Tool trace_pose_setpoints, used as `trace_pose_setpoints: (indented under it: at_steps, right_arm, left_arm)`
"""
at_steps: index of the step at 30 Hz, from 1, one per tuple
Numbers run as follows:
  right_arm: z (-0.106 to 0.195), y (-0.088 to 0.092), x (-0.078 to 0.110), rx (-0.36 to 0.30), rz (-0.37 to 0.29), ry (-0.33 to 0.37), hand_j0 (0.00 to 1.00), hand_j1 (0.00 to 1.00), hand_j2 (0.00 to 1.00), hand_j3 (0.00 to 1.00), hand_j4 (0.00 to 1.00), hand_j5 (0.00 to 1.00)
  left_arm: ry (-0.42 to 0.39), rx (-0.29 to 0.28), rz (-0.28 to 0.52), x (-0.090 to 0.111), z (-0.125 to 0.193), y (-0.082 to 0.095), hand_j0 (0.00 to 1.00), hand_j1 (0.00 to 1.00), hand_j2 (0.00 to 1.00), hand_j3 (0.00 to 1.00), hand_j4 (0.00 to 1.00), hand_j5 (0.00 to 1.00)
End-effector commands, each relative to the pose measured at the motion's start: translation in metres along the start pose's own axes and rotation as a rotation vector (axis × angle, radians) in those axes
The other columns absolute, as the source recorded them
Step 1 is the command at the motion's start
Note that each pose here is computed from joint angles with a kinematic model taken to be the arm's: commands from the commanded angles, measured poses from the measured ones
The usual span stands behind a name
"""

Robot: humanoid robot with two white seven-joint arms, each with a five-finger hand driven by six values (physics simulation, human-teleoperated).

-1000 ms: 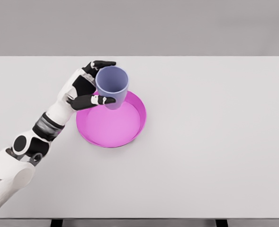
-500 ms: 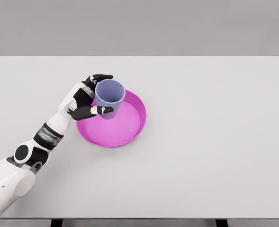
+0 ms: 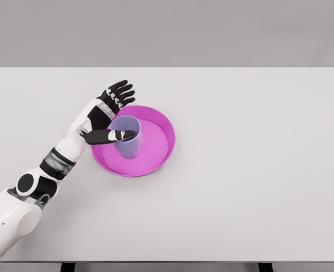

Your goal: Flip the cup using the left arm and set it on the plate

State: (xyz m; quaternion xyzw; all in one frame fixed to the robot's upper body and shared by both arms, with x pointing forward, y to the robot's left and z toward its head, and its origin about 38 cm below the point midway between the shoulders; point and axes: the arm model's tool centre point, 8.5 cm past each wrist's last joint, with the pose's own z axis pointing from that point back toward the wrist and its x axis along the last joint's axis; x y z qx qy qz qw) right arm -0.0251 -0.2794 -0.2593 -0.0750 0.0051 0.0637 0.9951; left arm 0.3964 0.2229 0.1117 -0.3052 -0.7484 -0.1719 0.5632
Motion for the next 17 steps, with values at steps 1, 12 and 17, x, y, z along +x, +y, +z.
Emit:
trace_pose_setpoints:
  at_steps: [1,12,17]
  right_arm:
    - [0.0,0.0,0.0,0.0,0.0,0.0,1.0,1.0,1.0,1.0,1.0,1.0]
    - [0.0,0.0,0.0,0.0,0.0,0.0,1.0,1.0,1.0,1.0,1.0,1.0]
    - [0.0,0.0,0.0,0.0,0.0,0.0,1.0,1.0,1.0,1.0,1.0,1.0]
  left_arm:
    - [-0.001,0.004,-0.004,0.002,0.001,0.003,1.0,1.0,1.0,1.0,1.0,1.0]
    - [0.124,-0.127,-0.638,0.128,0.042,0.088,1.0,1.0,1.0,1.0,1.0,1.0]
    - [0.19,-0.233,-0.886,0.144,0.063,0.1,1.0,1.0,1.0,1.0,1.0,1.0]
